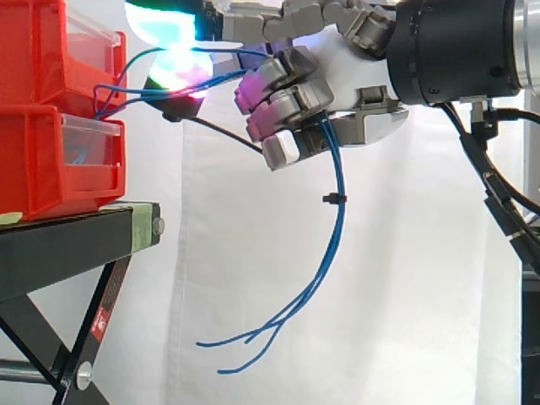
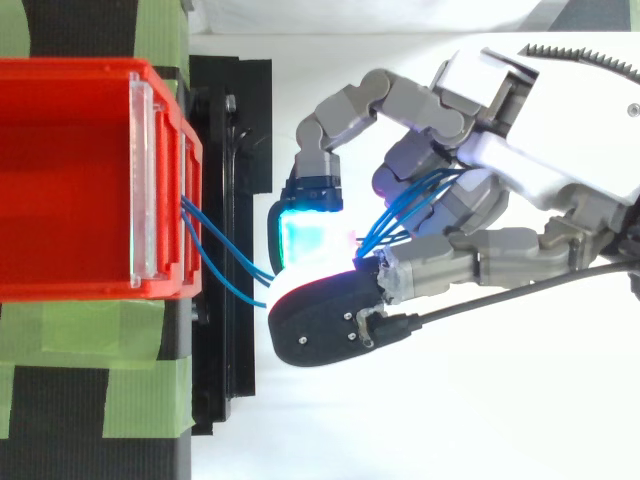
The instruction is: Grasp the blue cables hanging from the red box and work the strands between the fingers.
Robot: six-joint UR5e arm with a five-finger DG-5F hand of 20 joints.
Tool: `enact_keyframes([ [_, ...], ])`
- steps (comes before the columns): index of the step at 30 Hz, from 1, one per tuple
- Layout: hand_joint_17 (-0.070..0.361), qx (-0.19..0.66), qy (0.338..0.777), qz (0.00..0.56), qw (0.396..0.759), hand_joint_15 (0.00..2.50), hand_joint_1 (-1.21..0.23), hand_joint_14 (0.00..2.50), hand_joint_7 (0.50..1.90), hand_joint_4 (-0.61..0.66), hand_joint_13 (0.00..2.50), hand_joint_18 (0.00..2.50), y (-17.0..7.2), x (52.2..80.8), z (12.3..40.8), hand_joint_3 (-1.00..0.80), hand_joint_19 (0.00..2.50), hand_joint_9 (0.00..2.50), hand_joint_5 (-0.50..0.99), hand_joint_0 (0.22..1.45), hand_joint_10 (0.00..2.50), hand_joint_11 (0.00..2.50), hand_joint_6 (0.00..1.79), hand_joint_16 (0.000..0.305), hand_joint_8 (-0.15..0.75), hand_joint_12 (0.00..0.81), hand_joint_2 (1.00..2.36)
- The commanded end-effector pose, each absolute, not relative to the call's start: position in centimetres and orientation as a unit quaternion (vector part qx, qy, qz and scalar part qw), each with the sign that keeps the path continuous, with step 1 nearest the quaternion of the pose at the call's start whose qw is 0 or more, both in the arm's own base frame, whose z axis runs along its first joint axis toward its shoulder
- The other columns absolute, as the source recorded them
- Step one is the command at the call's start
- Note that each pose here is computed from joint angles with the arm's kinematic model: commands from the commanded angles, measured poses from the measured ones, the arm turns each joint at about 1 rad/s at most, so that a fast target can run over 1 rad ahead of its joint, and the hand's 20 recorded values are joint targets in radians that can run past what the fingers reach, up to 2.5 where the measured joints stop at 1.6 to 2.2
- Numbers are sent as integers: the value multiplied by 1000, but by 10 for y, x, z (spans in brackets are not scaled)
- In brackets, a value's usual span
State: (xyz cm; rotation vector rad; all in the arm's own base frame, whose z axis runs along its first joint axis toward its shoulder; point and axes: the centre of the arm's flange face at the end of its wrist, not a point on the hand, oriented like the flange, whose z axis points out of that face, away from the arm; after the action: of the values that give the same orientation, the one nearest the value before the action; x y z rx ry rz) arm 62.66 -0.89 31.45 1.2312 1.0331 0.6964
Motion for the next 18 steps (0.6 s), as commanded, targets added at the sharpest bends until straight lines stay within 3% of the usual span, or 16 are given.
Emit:
enact_keyframes([
  [1, 192, 540, 453, 305, 640, 1814, -731, 2500, 1129, 0, 2105, 2500, -10, 626, 314, 13, 777, 1864, 100, 873, 2500, 2500, 1384, 255, 556, 692, 1068],
  [7, 192, 540, 453, 305, 640, 1814, -713, 2500, 1185, 22, 2105, 2500, -9, 626, 314, -7, 777, 1864, 99, 839, 2500, 2500, 1385, 255, 556, 692, 1144],
  [11, 192, 540, 454, 305, 640, 1814, -644, 2500, 1216, 36, 2105, 2500, -9, 626, 314, -154, 777, 1864, 92, 745, 2500, 2500, 1418, 255, 556, 692, 1421],
  [18, 192, 540, 453, 306, 640, 1814, -543, 2500, 1197, 67, 2105, 2500, -9, 627, 315, -262, 777, 1864, 82, 666, 2500, 2500, 1481, 255, 556, 692, 1681],
])
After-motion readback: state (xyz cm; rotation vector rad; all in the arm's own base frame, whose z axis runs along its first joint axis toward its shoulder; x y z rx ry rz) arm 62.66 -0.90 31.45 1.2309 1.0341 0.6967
